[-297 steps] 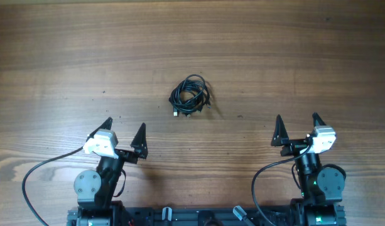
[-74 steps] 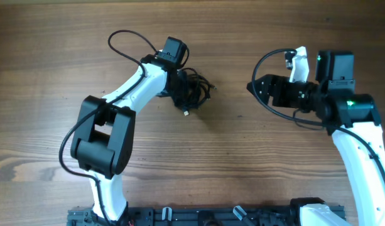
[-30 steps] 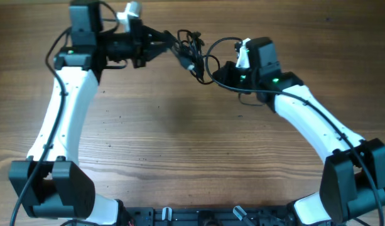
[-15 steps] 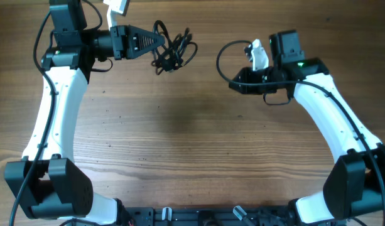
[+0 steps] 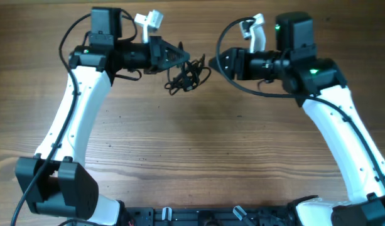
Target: Untangle cables
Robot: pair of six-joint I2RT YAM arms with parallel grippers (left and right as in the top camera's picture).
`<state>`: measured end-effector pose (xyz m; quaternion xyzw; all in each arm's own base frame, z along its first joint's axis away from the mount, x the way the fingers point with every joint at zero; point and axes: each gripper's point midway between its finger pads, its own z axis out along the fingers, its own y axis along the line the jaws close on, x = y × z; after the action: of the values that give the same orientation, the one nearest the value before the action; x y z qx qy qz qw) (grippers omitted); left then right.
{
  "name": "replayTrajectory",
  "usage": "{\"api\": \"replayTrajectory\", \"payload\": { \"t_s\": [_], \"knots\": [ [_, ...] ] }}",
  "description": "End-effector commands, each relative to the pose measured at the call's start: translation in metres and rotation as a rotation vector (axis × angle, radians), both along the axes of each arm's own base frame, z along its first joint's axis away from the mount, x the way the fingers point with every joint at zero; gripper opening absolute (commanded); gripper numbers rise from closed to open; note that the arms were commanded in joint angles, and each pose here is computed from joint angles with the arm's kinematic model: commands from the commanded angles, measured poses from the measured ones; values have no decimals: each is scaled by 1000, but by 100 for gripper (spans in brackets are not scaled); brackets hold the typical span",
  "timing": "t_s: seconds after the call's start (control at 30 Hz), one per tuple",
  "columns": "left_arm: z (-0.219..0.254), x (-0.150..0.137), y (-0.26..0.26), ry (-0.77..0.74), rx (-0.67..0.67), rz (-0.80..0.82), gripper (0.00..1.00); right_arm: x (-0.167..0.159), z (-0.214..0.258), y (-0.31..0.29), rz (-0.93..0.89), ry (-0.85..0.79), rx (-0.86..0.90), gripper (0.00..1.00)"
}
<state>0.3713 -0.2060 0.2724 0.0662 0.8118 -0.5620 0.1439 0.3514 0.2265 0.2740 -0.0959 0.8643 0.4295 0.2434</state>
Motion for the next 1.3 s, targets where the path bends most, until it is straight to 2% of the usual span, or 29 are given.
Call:
{"api": "replayTrajectory", "payload": {
  "t_s": [0.0, 0.2, 0.47, 0.7, 0.77, 0.87, 0.93, 1.03, 1.07, 1.27],
  "knots": [
    [-1, 2, -4, -15, 19, 3, 4, 4, -14, 14, -41, 53, -37, 59],
    [0, 0, -5, -3, 11, -5, 4, 15, -37, 21, -120, 137, -59, 58],
    [0, 0, -5, -2, 12, -5, 4, 18, -55, 37, -91, 171, -55, 59],
    [0, 0, -5, -4, 12, -4, 4, 14, -95, 54, -62, 271, -90, 58],
    [0, 0, -5, -3, 12, -5, 4, 19, -108, 49, -111, 304, -121, 49],
    [1, 3, -2, 6, 6, 12, 4, 31, -140, 15, -335, 393, -252, 37],
    [2, 8, 6, 17, 2, 37, 4, 36, -154, -5, -401, 427, -294, 29],
    [1, 17, 25, 24, 1, 88, 4, 42, -166, -39, -461, 473, -311, 7],
    [1, 21, 34, 23, 1, 111, 4, 44, -167, -45, -451, 466, -317, 4],
    [-2, 44, 101, 35, 15, 288, 4, 41, -173, -77, -389, 435, -394, 4]
  ]
}}
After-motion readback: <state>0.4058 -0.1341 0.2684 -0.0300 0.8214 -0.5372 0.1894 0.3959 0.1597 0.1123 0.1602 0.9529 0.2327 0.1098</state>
